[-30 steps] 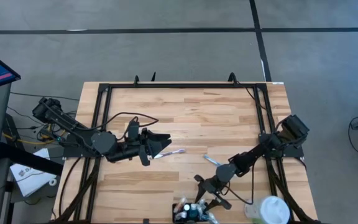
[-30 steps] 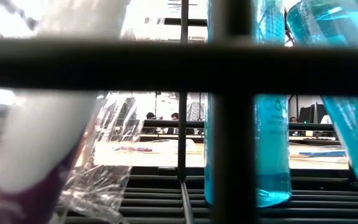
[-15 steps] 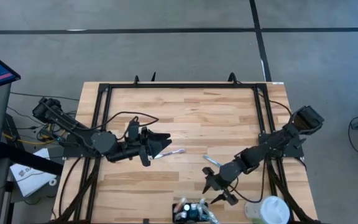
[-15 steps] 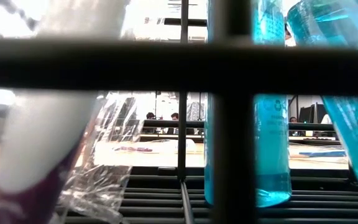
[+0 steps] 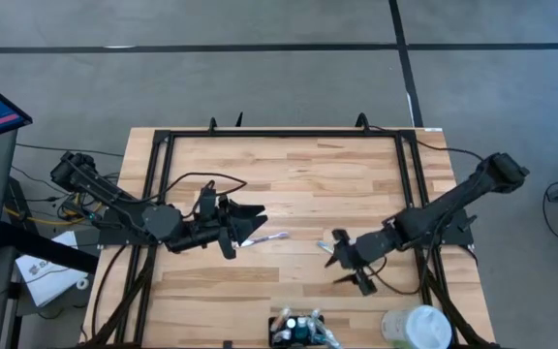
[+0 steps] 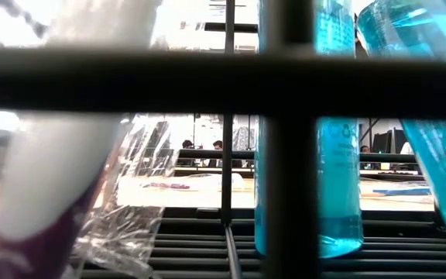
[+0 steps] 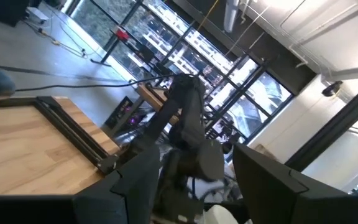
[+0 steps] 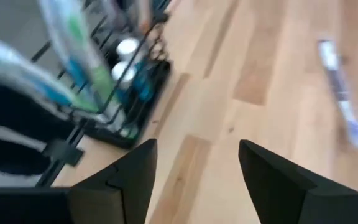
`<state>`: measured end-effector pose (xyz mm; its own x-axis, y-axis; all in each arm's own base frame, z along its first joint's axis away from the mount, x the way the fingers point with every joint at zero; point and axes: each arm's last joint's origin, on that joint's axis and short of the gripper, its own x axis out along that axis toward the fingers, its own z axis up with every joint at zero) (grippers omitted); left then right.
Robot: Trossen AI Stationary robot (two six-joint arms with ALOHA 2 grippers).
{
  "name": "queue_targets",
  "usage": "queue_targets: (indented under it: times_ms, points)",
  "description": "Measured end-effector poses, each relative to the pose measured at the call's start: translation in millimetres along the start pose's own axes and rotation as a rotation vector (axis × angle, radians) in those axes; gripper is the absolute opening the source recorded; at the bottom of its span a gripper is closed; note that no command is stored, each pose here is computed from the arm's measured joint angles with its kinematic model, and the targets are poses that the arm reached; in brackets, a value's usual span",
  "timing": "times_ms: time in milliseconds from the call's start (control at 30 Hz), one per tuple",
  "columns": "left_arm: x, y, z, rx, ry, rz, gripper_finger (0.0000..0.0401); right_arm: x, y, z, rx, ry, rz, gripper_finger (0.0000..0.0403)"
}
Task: Pick & Place toothbrushing station
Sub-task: Put the purple toothbrush into the black mesh organizer
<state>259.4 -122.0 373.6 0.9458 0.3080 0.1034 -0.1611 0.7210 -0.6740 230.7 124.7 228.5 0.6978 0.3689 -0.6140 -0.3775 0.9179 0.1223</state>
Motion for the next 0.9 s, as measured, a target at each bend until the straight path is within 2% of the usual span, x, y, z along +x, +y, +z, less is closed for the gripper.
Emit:
queue_targets:
  times_ms: [133, 267, 567, 700, 900]
  points:
    - [0, 3, -3, 0.032, 0.01, 0.038, 0.0199, -15, -8, 4, 0.081, -0.03, -0.041, 0.0196]
    - [-1, 11, -11, 0.057, 0.064, 0.111, 0.0182, -23, -16, 6, 0.179, -0.049, -0.061, 0.0154]
    - [0, 50, -30, 0.1, 0.374, 0.293, 0.0112, -24, -26, 8, 0.312, -0.067, -0.089, 0.0016]
    - [3, 63, -30, 0.135, 0.503, 0.314, 0.0083, -26, -32, 13, 0.396, -0.093, -0.105, 0.0011]
    - [3, 78, -31, 0.251, 0.671, 0.329, 0.0036, -35, -44, 30, 0.493, -0.165, -0.134, 0.0002]
